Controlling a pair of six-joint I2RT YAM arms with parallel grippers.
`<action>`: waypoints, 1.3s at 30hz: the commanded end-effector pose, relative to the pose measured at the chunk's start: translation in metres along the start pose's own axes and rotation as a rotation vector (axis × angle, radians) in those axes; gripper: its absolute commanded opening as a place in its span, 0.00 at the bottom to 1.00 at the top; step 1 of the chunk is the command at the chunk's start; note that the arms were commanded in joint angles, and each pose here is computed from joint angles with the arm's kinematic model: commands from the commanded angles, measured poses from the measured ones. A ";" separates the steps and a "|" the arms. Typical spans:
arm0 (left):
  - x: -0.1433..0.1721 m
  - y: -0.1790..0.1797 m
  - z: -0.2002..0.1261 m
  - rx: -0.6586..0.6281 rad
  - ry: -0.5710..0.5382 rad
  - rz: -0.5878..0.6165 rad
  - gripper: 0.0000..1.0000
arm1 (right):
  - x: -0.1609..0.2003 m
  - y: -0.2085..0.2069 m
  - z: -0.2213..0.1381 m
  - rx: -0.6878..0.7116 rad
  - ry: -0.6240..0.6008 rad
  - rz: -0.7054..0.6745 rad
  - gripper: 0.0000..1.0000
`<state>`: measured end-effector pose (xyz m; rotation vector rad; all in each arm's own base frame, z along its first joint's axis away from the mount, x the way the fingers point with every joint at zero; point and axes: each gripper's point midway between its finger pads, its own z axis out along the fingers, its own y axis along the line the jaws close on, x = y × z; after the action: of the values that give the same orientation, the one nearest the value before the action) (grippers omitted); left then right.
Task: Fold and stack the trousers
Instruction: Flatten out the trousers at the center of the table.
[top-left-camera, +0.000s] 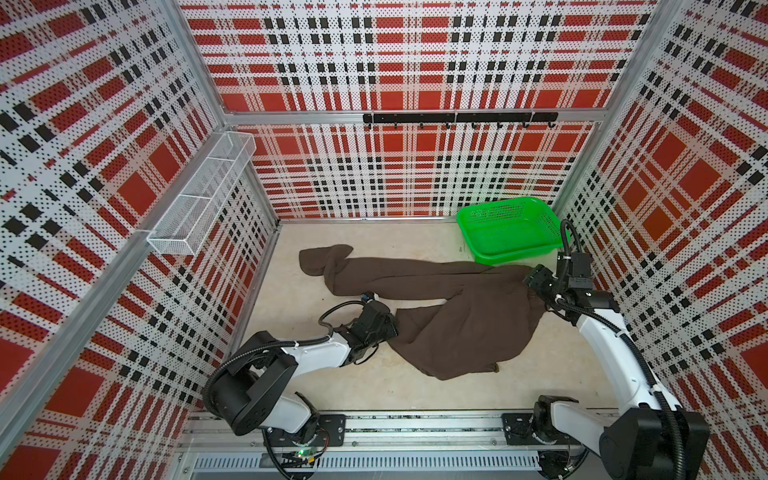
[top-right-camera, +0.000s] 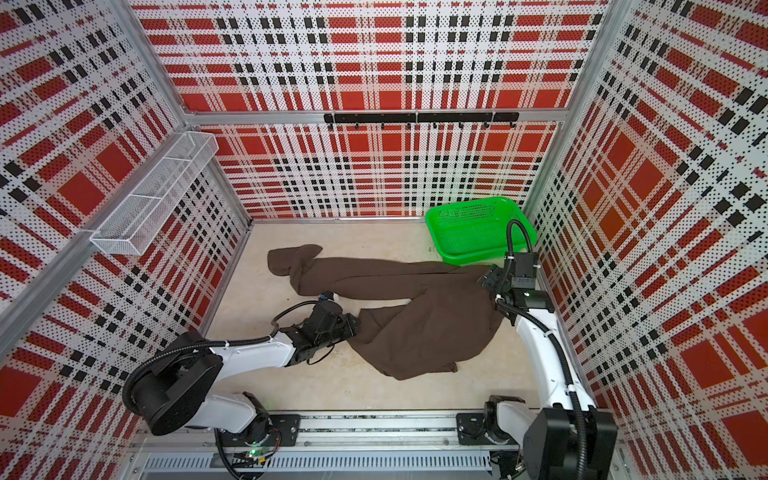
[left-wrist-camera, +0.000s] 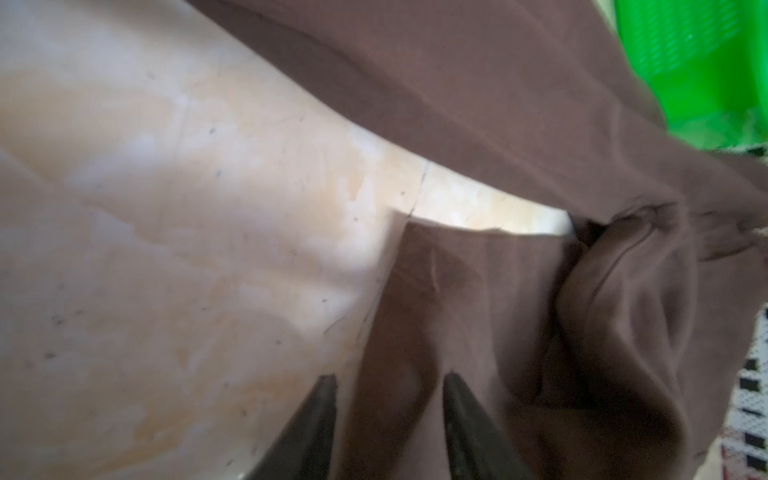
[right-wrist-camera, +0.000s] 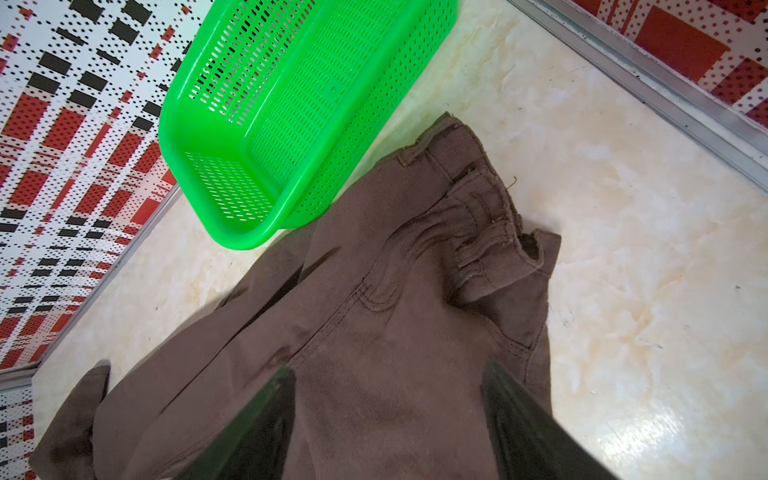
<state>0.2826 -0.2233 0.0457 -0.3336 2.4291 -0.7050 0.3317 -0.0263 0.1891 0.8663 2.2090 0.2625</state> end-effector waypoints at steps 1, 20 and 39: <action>-0.014 -0.029 -0.007 0.090 -0.034 0.007 0.25 | -0.001 0.004 -0.006 -0.022 -0.020 0.008 0.74; -0.211 0.010 -0.146 -0.240 -0.457 0.104 0.00 | 0.043 0.000 0.018 -0.040 0.172 0.044 0.79; -0.275 0.054 -0.116 -0.389 -0.459 0.064 0.00 | 0.184 -0.012 0.031 -0.067 0.474 0.177 0.70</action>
<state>0.4197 -0.0286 0.2027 -0.5168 2.1536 -0.0915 0.2514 0.0752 0.0570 0.9954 2.5739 0.6360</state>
